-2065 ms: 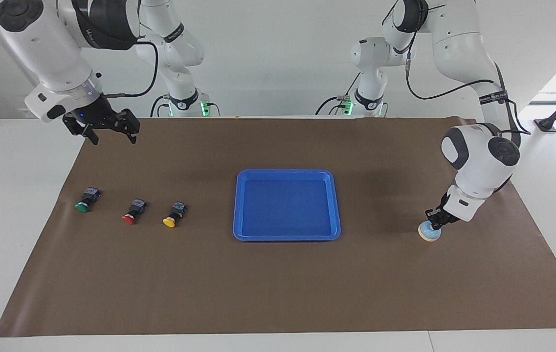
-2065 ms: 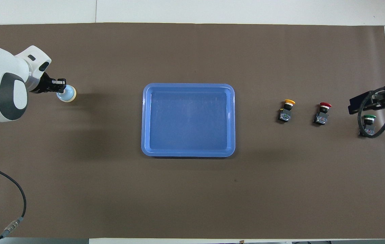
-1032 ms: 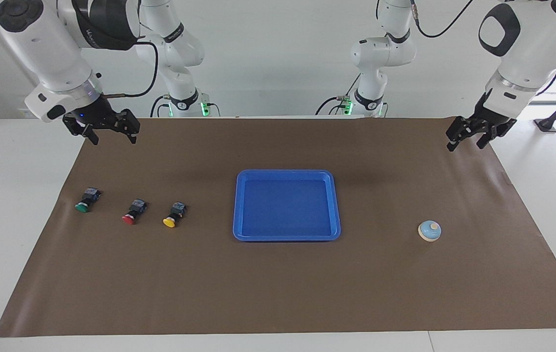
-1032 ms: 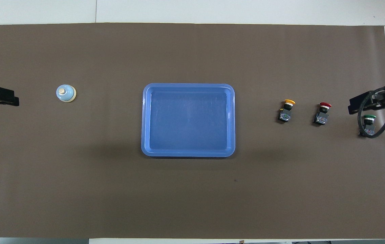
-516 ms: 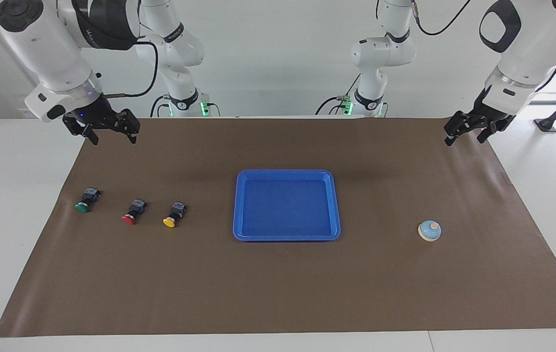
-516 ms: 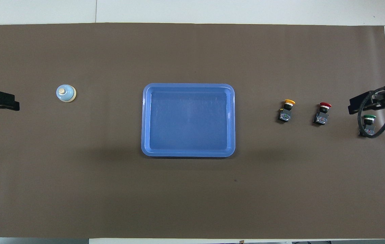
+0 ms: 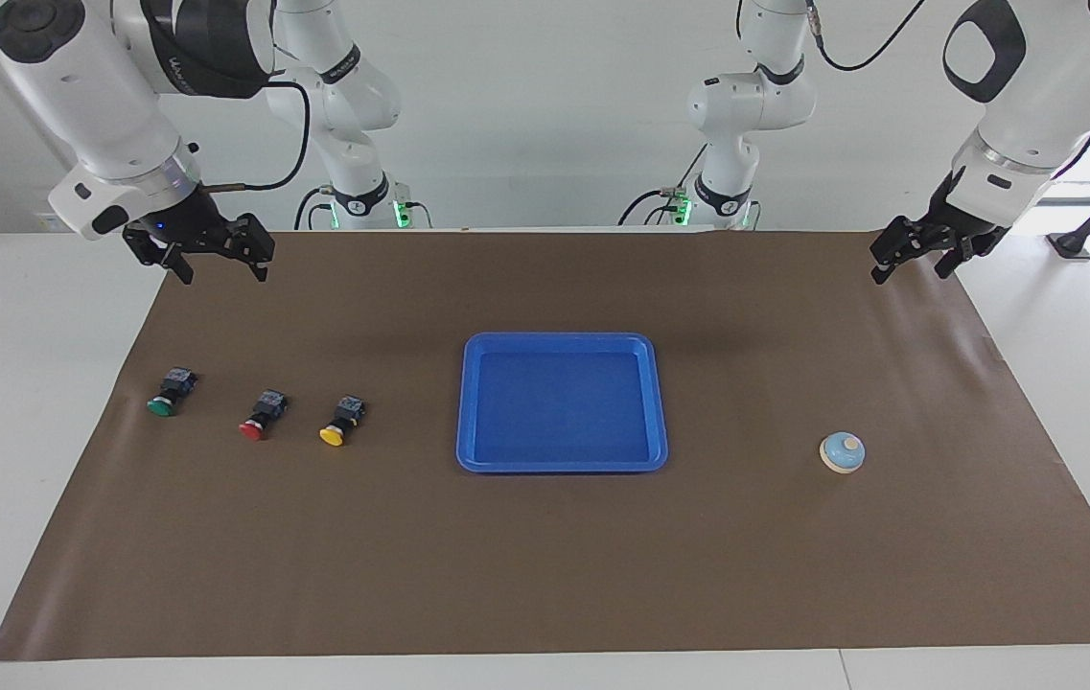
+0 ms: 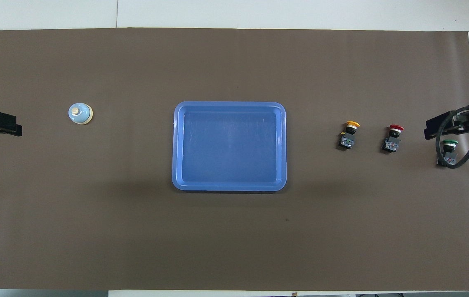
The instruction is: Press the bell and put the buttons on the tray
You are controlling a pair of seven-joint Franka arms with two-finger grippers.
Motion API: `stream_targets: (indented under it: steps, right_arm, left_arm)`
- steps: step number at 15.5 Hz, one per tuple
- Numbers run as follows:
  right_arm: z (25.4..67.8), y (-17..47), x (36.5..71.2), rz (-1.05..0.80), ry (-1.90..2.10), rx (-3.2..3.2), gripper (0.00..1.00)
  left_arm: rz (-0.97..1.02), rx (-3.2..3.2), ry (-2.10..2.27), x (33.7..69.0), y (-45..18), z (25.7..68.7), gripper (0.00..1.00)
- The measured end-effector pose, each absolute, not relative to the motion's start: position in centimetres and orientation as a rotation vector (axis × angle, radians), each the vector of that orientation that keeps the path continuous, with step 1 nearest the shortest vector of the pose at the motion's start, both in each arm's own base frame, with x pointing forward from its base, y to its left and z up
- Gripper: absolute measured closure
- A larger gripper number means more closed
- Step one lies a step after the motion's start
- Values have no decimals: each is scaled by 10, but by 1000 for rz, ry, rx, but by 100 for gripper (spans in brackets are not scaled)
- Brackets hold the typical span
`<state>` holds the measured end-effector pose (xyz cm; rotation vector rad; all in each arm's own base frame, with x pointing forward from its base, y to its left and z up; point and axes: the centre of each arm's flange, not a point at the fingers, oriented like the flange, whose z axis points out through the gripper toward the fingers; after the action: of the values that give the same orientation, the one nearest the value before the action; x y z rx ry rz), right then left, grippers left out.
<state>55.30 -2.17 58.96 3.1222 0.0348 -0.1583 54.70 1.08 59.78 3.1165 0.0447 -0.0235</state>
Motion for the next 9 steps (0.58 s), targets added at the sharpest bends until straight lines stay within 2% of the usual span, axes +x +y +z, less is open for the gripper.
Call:
stream_targets:
  steps: [9]
  right_arm:
    - [587,-19,545,-167,41,3121,0]
  left_arm:
    - [-89,3115,36,546,8,597,0]
